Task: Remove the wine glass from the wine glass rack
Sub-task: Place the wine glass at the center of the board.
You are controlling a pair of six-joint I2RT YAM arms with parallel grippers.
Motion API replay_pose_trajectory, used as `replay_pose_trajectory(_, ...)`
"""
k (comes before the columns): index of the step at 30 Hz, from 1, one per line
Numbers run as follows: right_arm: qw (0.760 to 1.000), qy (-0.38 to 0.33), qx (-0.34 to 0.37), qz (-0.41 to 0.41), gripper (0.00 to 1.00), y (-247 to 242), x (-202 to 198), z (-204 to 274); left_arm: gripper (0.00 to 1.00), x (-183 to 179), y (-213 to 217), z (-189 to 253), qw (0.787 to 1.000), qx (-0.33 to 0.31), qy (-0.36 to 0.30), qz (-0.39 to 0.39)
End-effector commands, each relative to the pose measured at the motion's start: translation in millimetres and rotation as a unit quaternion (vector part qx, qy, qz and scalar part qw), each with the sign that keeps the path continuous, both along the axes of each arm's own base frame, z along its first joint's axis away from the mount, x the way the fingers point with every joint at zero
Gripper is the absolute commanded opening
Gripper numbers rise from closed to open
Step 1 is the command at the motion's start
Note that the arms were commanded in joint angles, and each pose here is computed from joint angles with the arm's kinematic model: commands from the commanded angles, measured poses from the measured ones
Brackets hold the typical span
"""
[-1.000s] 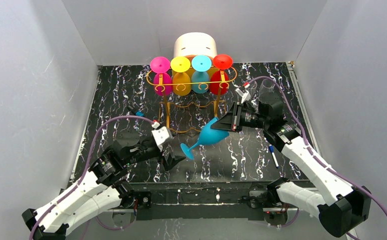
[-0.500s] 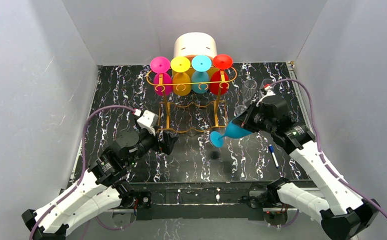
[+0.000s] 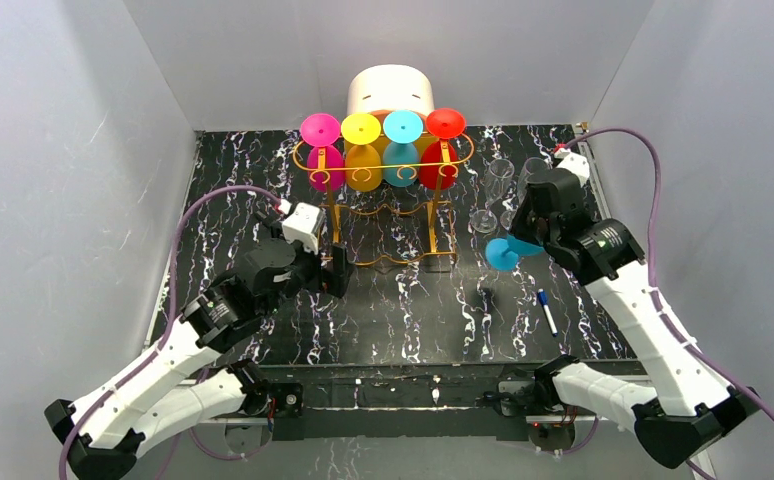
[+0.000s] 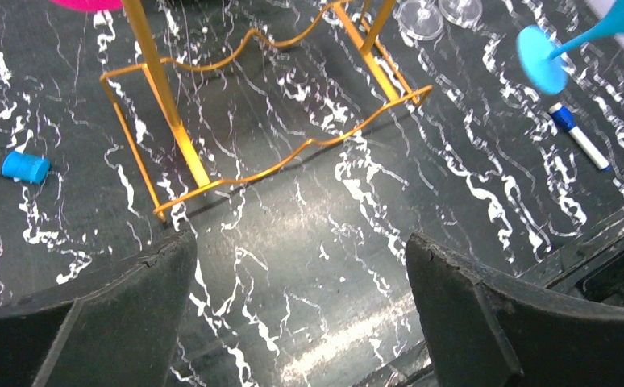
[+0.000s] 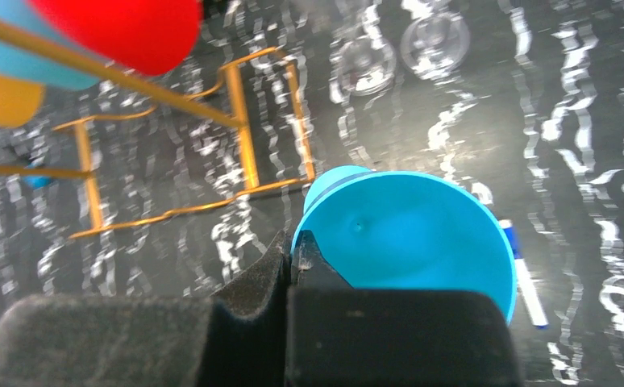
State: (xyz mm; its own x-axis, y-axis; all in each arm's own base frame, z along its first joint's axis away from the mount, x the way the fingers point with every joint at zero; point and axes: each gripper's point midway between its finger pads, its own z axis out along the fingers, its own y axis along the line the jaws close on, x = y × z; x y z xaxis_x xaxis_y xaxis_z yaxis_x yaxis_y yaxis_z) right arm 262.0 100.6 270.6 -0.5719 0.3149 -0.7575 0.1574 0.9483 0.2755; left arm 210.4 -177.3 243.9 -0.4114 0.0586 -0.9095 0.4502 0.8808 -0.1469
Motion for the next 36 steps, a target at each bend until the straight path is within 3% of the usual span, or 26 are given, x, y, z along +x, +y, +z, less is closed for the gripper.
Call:
replay_pose_trajectory(1, 0.993, 0.001, -0.096, -0.066, 0.01, -51, 3, 3, 0.98, -6, 6, -4, 1.000, 0.021, 0.018, -0.003)
replay_pose_trajectory(6, 0.989, 0.017, -0.095, -0.108, 0.01, -80, 21, -10, 0.98, -11, 12, -1, 1.000, 0.019, 0.013, -0.003)
replay_pose_trajectory(13, 0.986, 0.016, -0.033, -0.164, 0.01, -116, 57, -34, 0.98, -17, 15, -15, 0.999, 0.030, 0.042, -0.003)
replay_pose_trajectory(19, 0.982, 0.013, -0.039, -0.186, 0.01, -131, 88, -44, 0.98, -20, 18, -17, 0.999, 0.031, 0.044, 0.000)
replay_pose_trajectory(36, 0.988, 0.078, -0.054, -0.122, 0.01, -120, 144, -93, 0.98, -25, 32, -20, 0.998, 0.037, 0.042, 0.017)
